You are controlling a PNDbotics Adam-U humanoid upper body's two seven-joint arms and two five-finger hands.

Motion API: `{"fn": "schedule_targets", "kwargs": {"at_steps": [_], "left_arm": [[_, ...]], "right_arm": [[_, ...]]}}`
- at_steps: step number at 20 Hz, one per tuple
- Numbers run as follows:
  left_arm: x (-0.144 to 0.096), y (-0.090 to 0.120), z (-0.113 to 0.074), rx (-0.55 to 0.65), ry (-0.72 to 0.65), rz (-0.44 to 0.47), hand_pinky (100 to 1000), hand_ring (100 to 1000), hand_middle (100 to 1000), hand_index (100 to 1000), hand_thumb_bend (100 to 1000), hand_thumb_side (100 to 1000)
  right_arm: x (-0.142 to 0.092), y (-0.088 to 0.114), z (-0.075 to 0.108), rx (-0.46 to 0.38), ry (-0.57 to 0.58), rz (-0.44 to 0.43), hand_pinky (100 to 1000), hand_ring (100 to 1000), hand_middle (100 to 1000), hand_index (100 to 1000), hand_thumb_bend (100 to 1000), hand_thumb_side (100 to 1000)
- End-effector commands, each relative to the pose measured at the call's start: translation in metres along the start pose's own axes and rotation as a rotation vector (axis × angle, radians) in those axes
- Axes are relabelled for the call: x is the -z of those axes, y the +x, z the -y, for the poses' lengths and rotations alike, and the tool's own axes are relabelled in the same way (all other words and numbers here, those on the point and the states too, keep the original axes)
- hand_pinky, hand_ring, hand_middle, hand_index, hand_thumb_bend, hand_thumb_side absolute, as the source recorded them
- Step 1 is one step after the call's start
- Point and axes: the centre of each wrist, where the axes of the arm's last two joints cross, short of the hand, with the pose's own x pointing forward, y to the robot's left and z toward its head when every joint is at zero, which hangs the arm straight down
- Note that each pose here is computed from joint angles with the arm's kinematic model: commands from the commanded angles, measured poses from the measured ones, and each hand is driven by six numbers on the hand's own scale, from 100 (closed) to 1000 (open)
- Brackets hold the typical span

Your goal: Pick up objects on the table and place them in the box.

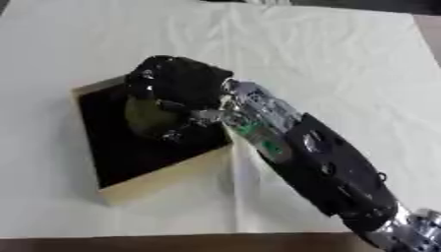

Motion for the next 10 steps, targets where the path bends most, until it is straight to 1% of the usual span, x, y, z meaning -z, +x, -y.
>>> {"fn": "schedule_targets", "kwargs": {"at_steps": [1, 4, 6, 7, 8, 10], "left_arm": [[0.006, 0.004, -0.003, 0.002, 0.008, 0.027, 543, 672, 667, 701, 889, 757], [0.005, 0.004, -0.004, 0.004, 0.007, 0.025, 544, 672, 667, 701, 888, 758], [0.005, 0.004, -0.004, 0.006, 0.007, 0.025, 544, 673, 667, 702, 888, 758], [0.005, 0.004, -0.004, 0.006, 0.007, 0.025, 545, 673, 667, 702, 891, 761], [0.005, 0.004, -0.004, 0.007, 0.007, 0.026, 545, 673, 667, 702, 887, 759], [0.006, 0.004, -0.004, 0.009, 0.006, 0.028, 546, 675, 671, 701, 887, 759]], "right_arm": [[-0.010, -0.004, 0.032, -0.065, -0.090, -0.013, 867, 823, 828, 902, 326, 249], [-0.018, -0.005, 0.051, -0.080, -0.159, -0.034, 864, 817, 826, 893, 335, 226], [-0.025, -0.006, 0.064, -0.078, -0.219, -0.050, 860, 805, 817, 882, 320, 170], [-0.030, -0.006, 0.072, -0.071, -0.269, -0.060, 859, 799, 814, 879, 183, 104], [-0.035, -0.008, 0.079, -0.059, -0.320, -0.070, 859, 794, 812, 886, 266, 100], [-0.048, -0.013, 0.094, -0.047, -0.434, -0.105, 866, 800, 817, 886, 272, 100]]}}
